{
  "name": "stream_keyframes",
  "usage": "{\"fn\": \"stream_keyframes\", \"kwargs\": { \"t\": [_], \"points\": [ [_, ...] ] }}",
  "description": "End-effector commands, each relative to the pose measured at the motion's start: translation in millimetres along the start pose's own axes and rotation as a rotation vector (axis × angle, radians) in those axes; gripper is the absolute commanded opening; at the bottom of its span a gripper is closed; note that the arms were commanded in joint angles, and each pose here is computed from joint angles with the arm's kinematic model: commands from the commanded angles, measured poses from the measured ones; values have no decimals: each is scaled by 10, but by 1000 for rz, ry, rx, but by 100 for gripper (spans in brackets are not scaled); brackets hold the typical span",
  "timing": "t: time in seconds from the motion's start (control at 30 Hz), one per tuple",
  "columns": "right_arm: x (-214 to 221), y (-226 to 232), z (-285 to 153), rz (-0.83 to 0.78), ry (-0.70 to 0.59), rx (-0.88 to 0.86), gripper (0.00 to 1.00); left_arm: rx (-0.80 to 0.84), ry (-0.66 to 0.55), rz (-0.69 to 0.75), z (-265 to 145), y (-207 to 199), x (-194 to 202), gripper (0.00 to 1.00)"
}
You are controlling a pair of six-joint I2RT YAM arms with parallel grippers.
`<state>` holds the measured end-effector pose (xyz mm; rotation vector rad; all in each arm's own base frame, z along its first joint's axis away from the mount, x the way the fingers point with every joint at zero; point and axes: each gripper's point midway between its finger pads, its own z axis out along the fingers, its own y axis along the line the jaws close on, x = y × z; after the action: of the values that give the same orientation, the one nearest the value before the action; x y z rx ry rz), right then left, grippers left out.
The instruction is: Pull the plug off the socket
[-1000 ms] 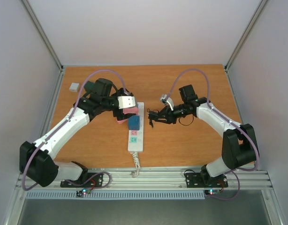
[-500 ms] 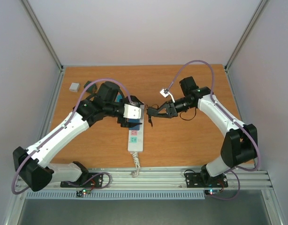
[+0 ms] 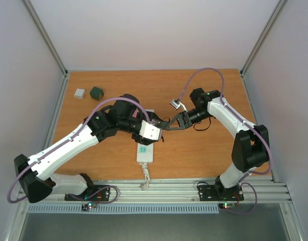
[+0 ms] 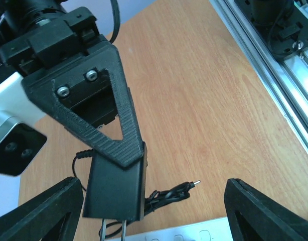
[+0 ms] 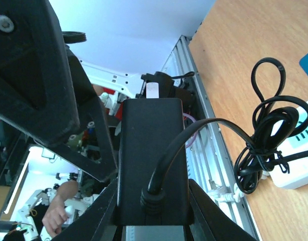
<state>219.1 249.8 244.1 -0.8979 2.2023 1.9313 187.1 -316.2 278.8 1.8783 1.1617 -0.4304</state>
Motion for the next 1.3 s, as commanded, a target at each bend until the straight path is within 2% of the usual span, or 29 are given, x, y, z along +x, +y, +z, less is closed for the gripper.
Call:
{"fn": "stream_keyframes", "kwargs": {
  "t": [0.0, 0.57, 0.83, 1.03, 1.13, 1.27],
  "points": [
    [7, 200, 25, -4, -14, -68, 6, -49, 6, 33, 83, 123, -85, 77],
    [150, 253, 221, -9, 45, -38, 6, -43, 62, 36, 199, -25, 131, 62],
    [149, 239, 229, -5, 44, -40, 6, -48, 74, 38, 226, -64, 183, 48],
    [144, 219, 239, 5, 46, -45, 6, -68, 58, 21, 210, -19, 143, 52],
    [143, 203, 255, 8, 52, -44, 6, -68, 47, 11, 210, -3, 111, 50],
    [137, 189, 267, 9, 56, -45, 7, -62, 38, 1, 210, 5, 81, 40]
  ]
}}
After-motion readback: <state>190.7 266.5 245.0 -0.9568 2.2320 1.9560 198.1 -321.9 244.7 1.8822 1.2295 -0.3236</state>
